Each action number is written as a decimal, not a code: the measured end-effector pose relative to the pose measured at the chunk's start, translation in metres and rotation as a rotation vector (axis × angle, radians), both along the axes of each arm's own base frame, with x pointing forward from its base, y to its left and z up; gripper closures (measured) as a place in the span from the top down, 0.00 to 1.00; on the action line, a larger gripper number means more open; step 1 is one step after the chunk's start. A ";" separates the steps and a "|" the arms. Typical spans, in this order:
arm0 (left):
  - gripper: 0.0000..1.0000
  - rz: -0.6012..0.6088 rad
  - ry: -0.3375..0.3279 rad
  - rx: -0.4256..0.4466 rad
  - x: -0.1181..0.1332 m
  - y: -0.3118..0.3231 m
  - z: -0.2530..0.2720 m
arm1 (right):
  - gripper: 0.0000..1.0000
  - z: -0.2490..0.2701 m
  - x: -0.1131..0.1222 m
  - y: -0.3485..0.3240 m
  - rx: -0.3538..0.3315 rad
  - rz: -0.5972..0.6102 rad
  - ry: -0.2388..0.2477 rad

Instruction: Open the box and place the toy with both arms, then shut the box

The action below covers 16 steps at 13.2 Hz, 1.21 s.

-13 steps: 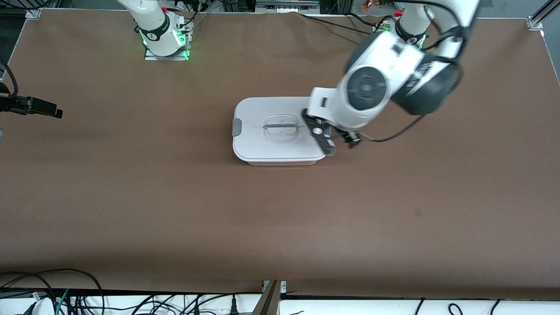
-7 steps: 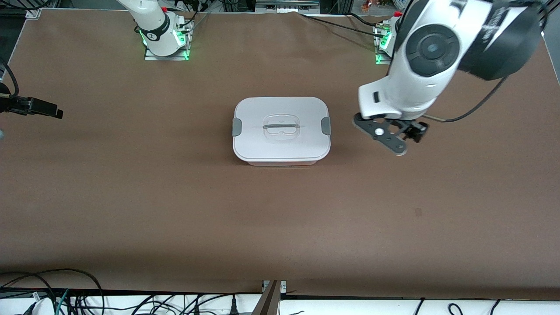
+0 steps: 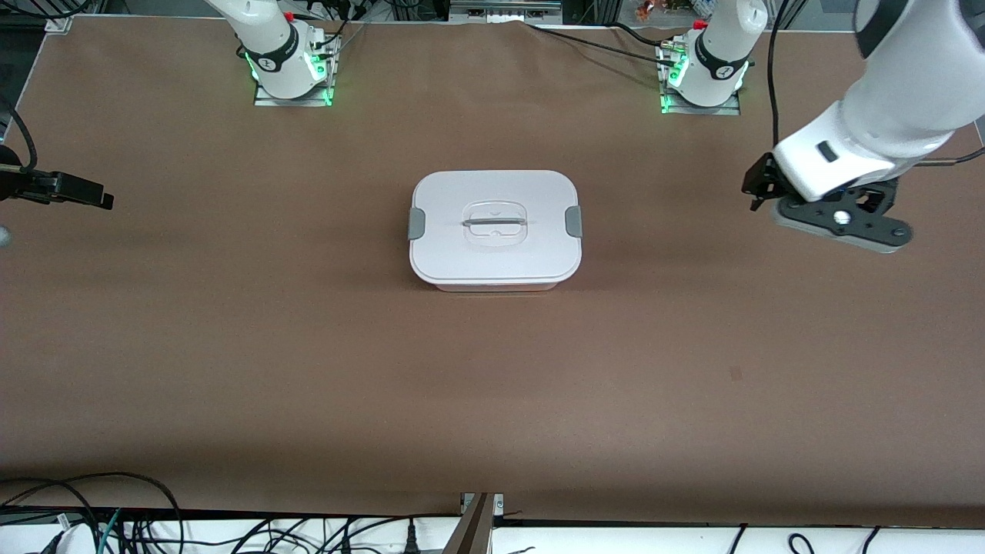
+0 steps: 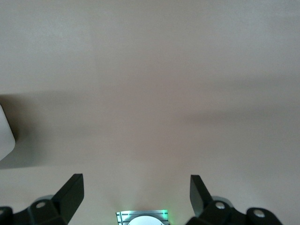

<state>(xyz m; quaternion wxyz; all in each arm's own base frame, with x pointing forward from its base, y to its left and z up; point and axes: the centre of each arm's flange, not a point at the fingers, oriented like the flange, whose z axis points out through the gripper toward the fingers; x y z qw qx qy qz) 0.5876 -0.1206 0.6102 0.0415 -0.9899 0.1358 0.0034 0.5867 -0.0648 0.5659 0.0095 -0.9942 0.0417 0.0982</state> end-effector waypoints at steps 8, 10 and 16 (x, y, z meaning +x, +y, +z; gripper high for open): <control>1.00 0.174 0.001 -0.040 -0.045 0.039 -0.024 | 1.00 0.000 0.000 0.003 -0.002 -0.006 -0.001; 1.00 0.188 0.012 -0.037 -0.046 0.037 -0.026 | 1.00 0.000 0.001 0.003 -0.003 -0.011 -0.001; 1.00 0.285 0.003 -0.037 -0.043 0.037 -0.029 | 1.00 0.000 0.001 0.003 -0.004 -0.015 0.000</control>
